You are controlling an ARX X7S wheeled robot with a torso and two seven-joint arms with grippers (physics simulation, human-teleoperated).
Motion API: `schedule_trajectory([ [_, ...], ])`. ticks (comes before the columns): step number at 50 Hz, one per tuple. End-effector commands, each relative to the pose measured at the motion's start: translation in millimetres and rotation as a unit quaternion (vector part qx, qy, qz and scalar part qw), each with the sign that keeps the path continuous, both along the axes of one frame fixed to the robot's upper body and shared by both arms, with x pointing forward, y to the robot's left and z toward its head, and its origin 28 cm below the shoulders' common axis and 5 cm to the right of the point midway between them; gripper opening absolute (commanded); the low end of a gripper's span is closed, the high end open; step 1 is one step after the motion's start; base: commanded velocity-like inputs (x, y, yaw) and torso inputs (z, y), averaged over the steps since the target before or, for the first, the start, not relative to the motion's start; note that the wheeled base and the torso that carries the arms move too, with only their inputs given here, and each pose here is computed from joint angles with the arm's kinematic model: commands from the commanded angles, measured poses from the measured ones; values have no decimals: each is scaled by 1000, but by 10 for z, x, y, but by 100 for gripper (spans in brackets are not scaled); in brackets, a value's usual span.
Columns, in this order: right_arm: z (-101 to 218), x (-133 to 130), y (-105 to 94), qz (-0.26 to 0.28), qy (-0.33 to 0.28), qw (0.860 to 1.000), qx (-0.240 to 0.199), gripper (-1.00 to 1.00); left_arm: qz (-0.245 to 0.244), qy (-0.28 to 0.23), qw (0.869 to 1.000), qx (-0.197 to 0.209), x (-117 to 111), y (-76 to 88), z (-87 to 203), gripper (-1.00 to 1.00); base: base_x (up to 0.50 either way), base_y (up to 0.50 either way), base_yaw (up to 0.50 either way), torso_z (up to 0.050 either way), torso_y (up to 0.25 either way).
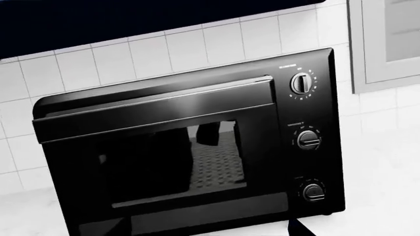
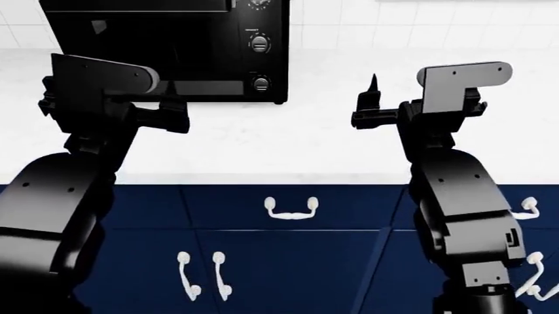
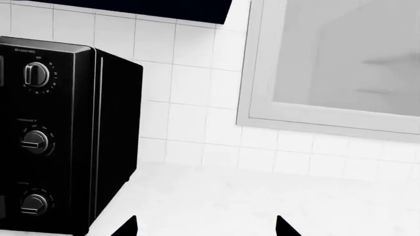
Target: Open the toaster oven door.
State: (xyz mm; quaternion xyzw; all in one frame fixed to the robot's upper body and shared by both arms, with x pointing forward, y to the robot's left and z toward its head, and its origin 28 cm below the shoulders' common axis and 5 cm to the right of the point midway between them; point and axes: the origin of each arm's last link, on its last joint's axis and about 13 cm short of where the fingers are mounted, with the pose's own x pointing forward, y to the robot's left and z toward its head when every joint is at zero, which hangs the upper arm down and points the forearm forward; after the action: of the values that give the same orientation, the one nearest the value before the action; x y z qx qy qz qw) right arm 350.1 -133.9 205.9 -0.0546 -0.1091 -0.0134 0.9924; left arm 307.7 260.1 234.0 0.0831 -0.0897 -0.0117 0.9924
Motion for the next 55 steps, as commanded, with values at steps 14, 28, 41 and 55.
schedule_trajectory([
  [14,10,10,18,2,7,1000,-7,100,5,3,1000,-2,-13,21,3,100,39,0,0,0,0],
  [28,3,5,33,5,8,1000,-9,100,6,3,1000,-1,-36,36,11,100,92,0,0,0,0],
  [41,-6,31,42,7,10,1000,-9,100,4,4,1000,-1,-9,31,1,100,150,0,0,0,0],
  [55,-28,39,49,8,13,1000,-10,100,5,5,1000,-1,-11,40,-6,100,179,0,0,0,0],
])
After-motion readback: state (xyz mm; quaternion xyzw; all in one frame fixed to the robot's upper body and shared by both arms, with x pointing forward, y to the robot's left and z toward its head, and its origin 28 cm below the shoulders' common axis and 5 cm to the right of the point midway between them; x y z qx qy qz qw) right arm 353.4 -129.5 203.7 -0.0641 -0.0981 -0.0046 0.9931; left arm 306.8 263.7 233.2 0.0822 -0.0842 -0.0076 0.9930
